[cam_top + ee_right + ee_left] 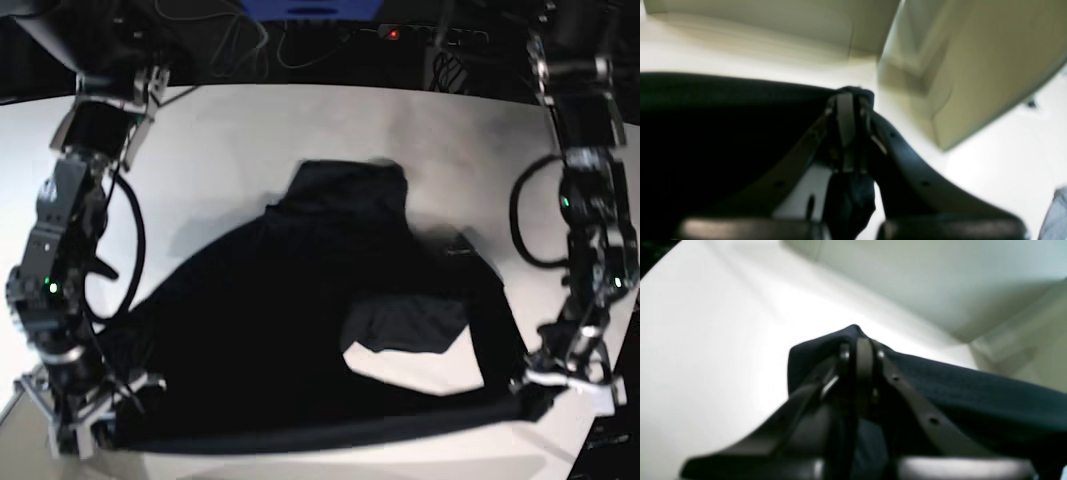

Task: Layout the t-shirt on the table in an organized manner, then fold the t-shirt properly
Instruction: 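Lift the shirt with both grippers and stretch it between them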

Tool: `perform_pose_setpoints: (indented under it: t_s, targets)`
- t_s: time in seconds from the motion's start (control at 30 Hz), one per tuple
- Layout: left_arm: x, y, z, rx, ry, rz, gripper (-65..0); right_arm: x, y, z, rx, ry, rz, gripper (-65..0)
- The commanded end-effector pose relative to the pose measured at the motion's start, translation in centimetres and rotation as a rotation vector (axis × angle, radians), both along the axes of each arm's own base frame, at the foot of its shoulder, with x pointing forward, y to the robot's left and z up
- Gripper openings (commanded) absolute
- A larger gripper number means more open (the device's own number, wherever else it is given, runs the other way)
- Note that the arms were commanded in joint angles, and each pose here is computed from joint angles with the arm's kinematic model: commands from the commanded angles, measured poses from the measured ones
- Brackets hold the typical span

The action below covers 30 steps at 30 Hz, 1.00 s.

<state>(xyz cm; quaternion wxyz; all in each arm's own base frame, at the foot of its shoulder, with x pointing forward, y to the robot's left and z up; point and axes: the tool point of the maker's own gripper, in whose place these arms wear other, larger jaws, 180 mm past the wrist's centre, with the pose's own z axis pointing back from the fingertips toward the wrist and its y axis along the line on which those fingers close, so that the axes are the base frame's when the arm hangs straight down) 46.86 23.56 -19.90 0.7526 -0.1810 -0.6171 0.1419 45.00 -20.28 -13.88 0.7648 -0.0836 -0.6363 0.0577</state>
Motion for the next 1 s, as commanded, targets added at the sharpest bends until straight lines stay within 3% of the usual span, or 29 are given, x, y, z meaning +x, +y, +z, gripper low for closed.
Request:
perform_pose_setpoints:
  t_s: [0.0, 0.13, 0.3, 0.4, 0.6, 0.73, 0.97]
  targets:
    - [1.3, 1.2, 3.2, -0.002, -0.072, 0.025, -64.8, 1.0, 0.1, 3.6, -0.014, -0.095, 0.005, -65.0]
    - [4.7, 1.4, 7.2, -0.045, -0.117, 0.012, -64.8, 2.9, 1.2, 8.7, -0.051, -0.185, 0.04, -65.0]
    - [7.4, 3.0, 15.2, -0.095, -0.23, 0.018, -64.8, 4.4, 2.6, 15.8, -0.128, -0.302, 0.047, -65.0]
    - [7.7, 4.4, 19.8, -0.106, -0.3, 0.025, -64.8, 4.7, 3.0, 19.4, -0.185, -0.358, 0.023, -65.0]
    - [6.1, 6.7, 26.7, -0.136, -0.422, 0.02, -64.8, 3.8, 3.2, 24.6, -0.194, -0.465, 0.01, -65.0]
    - [5.2, 7.2, 26.4, -0.175, -0.39, -0.021, -64.8, 2.1, 2.3, 24.3, -0.188, -0.494, -0.015, -65.0]
    - [3.6, 5.6, 15.5, -0.249, -0.191, -0.087, -64.8, -0.2, -1.2, 15.5, -0.149, -0.367, -0.093, -65.0]
